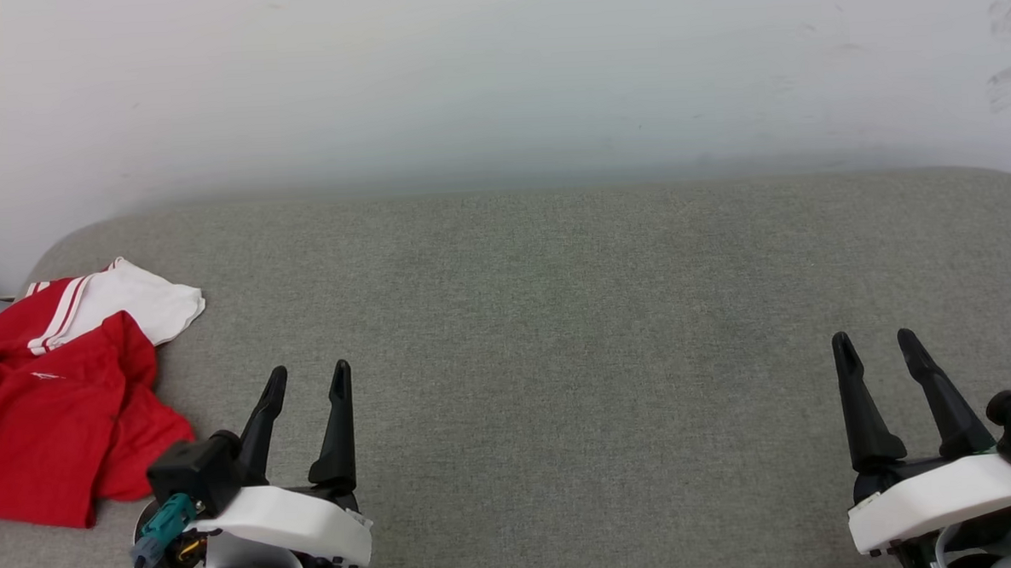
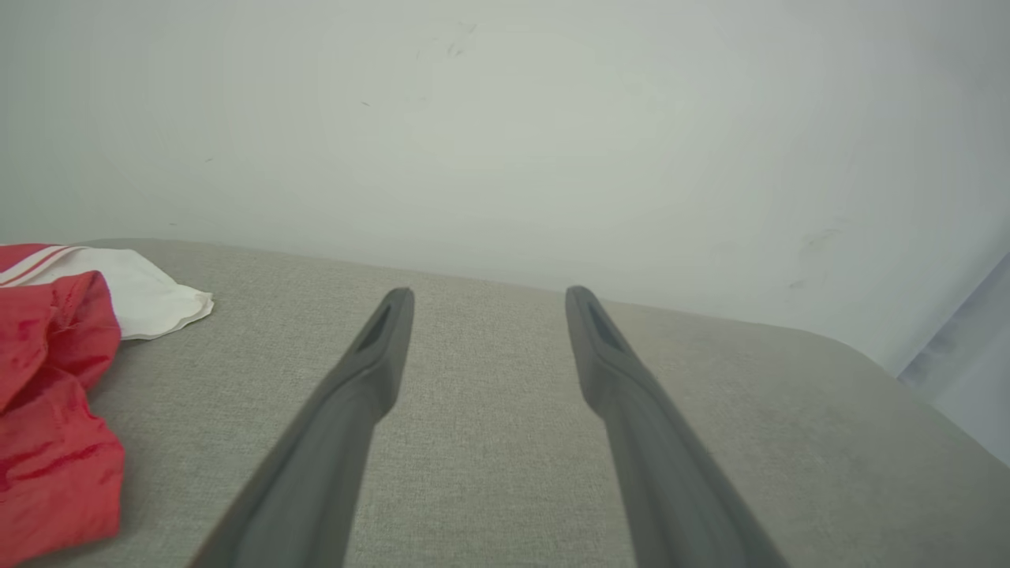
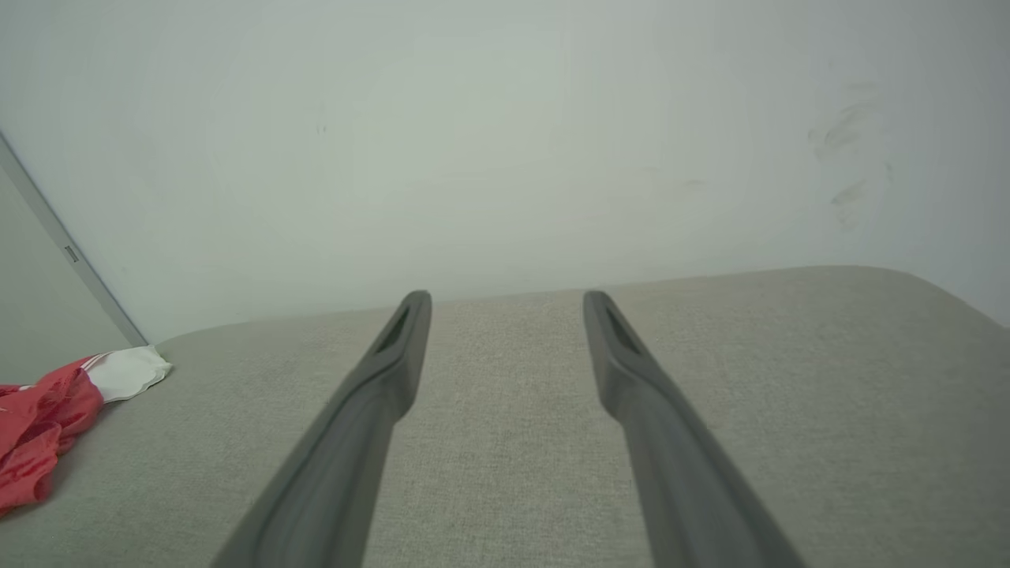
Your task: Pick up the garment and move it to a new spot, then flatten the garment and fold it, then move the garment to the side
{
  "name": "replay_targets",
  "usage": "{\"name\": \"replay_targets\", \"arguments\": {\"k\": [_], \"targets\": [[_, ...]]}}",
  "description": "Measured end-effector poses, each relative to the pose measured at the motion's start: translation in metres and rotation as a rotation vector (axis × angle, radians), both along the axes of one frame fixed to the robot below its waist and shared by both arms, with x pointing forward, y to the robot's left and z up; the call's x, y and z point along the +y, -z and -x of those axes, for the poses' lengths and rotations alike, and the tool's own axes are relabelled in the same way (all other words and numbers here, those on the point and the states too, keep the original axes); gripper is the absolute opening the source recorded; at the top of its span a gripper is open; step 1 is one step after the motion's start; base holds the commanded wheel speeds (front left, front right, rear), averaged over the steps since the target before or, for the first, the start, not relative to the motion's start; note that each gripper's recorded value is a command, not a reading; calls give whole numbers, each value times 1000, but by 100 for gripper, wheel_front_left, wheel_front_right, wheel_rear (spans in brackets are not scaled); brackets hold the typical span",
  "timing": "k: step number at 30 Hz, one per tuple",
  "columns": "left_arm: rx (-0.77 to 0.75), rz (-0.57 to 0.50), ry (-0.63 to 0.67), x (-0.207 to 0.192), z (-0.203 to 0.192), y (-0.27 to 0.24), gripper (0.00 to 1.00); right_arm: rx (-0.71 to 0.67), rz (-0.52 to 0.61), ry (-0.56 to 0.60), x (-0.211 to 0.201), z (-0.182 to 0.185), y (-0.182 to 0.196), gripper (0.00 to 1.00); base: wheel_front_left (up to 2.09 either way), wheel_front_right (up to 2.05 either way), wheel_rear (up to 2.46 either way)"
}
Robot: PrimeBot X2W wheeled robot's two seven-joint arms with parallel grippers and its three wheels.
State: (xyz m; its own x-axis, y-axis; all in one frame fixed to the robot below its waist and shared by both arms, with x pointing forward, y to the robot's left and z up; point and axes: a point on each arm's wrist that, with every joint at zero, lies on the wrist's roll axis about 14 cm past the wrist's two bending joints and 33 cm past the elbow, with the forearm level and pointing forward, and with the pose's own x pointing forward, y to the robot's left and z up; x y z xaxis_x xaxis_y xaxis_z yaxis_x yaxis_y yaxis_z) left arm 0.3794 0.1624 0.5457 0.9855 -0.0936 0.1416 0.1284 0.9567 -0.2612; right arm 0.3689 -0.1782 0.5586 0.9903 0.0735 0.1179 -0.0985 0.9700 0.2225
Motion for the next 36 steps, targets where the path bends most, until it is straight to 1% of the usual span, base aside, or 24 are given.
{"name": "replay_targets", "arguments": {"k": [14, 26, 30, 36], "targets": [[-20, -104, -5, -3, 1, 2, 100, 3, 101, 11, -1, -1, 0, 100, 0, 0, 0], [-38, -153, -12, -2, 4, 4, 100, -7, 168, 8, 3, -2, 0, 100, 0, 0, 0], [-43, -159, -36, 7, 8, 3, 100, -13, 183, -18, 12, -5, 0, 100, 0, 0, 0], [-46, -205, -104, 30, 19, 3, 100, -29, 207, -89, 37, -14, -1, 100, 0, 0, 0]]}}
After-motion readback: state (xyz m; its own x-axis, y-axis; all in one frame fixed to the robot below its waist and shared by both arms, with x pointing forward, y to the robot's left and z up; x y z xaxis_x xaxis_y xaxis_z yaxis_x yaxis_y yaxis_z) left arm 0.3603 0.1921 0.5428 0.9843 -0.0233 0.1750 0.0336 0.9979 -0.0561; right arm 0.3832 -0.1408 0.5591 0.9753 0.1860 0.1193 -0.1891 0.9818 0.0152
